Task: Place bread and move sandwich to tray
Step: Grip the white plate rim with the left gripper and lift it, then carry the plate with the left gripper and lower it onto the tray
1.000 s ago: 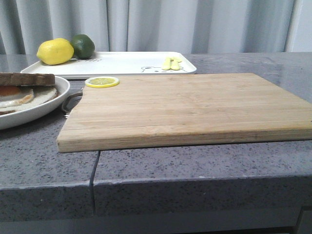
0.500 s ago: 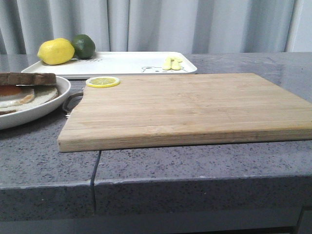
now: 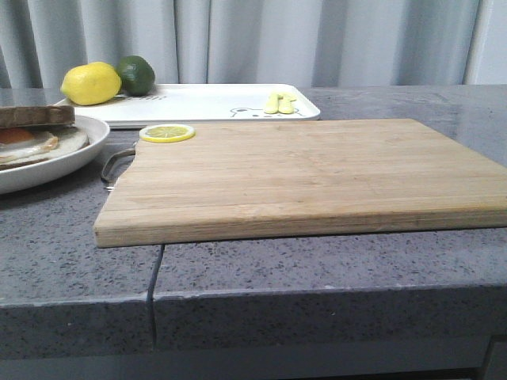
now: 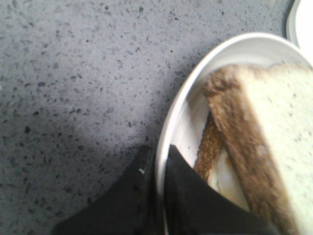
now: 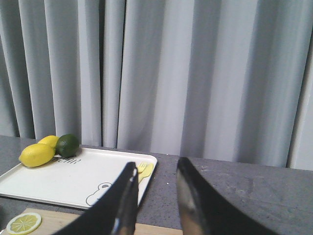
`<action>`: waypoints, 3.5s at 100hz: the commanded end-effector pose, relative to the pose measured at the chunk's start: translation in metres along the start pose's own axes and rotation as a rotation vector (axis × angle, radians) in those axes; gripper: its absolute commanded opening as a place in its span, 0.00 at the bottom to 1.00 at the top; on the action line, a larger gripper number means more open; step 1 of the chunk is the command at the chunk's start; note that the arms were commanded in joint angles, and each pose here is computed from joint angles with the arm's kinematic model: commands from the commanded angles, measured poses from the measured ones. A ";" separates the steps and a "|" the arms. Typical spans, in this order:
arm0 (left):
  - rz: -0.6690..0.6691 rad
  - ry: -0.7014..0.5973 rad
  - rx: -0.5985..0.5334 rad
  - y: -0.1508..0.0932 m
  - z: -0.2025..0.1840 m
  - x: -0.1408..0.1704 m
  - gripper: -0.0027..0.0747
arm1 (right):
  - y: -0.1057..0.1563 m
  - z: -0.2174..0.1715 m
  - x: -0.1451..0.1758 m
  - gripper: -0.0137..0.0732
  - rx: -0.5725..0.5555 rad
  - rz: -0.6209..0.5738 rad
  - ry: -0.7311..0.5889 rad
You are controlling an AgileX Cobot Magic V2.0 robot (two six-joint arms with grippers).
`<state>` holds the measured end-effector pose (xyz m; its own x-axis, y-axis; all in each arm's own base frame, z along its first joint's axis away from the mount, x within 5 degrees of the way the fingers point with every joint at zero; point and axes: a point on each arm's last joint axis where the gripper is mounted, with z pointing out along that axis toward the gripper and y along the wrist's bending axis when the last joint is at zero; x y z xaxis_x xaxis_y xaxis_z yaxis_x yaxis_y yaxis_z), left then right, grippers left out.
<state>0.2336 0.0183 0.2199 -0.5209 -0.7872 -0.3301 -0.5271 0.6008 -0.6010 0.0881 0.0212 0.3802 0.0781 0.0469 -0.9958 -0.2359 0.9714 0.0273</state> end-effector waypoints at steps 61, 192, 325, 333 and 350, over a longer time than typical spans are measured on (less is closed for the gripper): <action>0.047 0.008 0.211 -0.052 -0.052 -0.011 0.01 | 0.001 -0.001 -0.009 0.42 -0.016 -0.034 -0.049; 0.225 0.159 0.393 -0.197 0.028 -0.106 0.01 | 0.001 -0.001 -0.009 0.42 -0.017 -0.034 -0.049; 0.280 0.277 0.392 -0.218 0.128 -0.104 0.01 | 0.001 -0.001 -0.009 0.42 -0.014 -0.034 -0.048; 0.280 0.282 0.390 -0.217 0.130 -0.103 0.01 | 0.001 -0.001 -0.009 0.42 -0.014 -0.034 -0.048; 0.292 0.268 0.388 -0.220 0.131 -0.102 0.01 | 0.001 -0.001 -0.009 0.42 -0.014 -0.034 -0.048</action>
<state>0.4938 -0.0439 0.2412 -0.8447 -0.4530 -0.2849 -0.1464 0.7077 -0.6912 0.0881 0.0212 0.3802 0.0781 0.0469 -0.9958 -0.2359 0.9714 0.0273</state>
